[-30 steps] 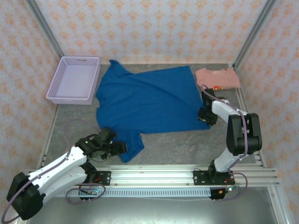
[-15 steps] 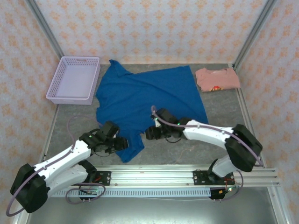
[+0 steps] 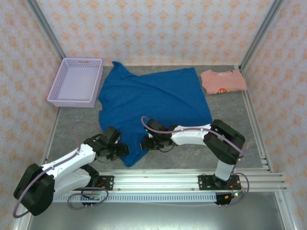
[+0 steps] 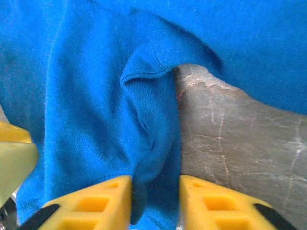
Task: Fold the inside-out t-shirt
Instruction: Smooth out the T-shirt at the center of the table.
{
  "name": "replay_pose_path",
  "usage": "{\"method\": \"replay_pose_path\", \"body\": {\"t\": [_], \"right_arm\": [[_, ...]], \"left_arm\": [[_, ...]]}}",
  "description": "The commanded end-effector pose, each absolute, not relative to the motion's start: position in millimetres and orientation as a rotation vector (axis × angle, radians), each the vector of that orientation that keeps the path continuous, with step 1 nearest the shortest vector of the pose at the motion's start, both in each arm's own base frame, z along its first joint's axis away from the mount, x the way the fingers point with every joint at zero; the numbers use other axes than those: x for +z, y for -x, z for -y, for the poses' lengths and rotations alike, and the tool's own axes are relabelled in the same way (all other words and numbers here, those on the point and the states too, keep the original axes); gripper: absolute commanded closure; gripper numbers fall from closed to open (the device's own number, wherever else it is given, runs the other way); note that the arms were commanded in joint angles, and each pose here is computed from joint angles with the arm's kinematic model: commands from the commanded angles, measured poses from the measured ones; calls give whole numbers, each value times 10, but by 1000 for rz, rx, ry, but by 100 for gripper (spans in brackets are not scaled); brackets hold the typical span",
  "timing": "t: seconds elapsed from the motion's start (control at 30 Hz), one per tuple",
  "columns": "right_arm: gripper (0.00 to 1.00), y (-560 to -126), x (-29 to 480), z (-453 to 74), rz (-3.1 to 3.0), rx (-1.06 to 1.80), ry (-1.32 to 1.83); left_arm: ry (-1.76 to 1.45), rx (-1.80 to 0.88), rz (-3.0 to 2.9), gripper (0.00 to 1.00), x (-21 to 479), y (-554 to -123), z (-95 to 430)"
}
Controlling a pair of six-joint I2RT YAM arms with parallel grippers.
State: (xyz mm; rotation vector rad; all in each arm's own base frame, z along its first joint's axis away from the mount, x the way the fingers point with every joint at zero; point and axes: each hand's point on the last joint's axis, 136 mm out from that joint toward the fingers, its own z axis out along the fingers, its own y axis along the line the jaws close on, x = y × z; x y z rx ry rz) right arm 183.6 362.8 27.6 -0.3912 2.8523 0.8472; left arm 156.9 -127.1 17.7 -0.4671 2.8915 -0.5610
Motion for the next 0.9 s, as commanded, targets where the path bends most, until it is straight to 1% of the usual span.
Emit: {"method": "replay_pose_path", "body": {"t": [0.0,0.07,0.13,0.3,0.43,0.6,0.77,0.87], "right_arm": [[81,-1871,346,-3701,-2839,864,384],[89,-1855,349,-3658,-2851,843,381],[94,-1825,339,-3572,-2877,797,371],[97,-1747,296,-3353,-2956,682,330],[96,-1681,205,-3213,-3029,615,283],[90,-1656,156,-3132,-3063,567,265],[81,-1677,277,-3200,-3043,607,298],[77,-1701,367,-3256,-3012,655,307]], "left_arm": [[463,-464,-2923,59,79,-1499,1134],[476,-405,-2930,60,55,-1472,1057],[495,-377,-2933,61,32,-1450,1017],[519,-240,-2932,66,11,-1404,854],[541,-166,-2890,67,61,-1408,746],[570,-188,-2853,67,135,-1406,731],[574,-308,-2840,61,271,-1389,862],[557,-457,-2868,54,343,-1300,1030]]}}
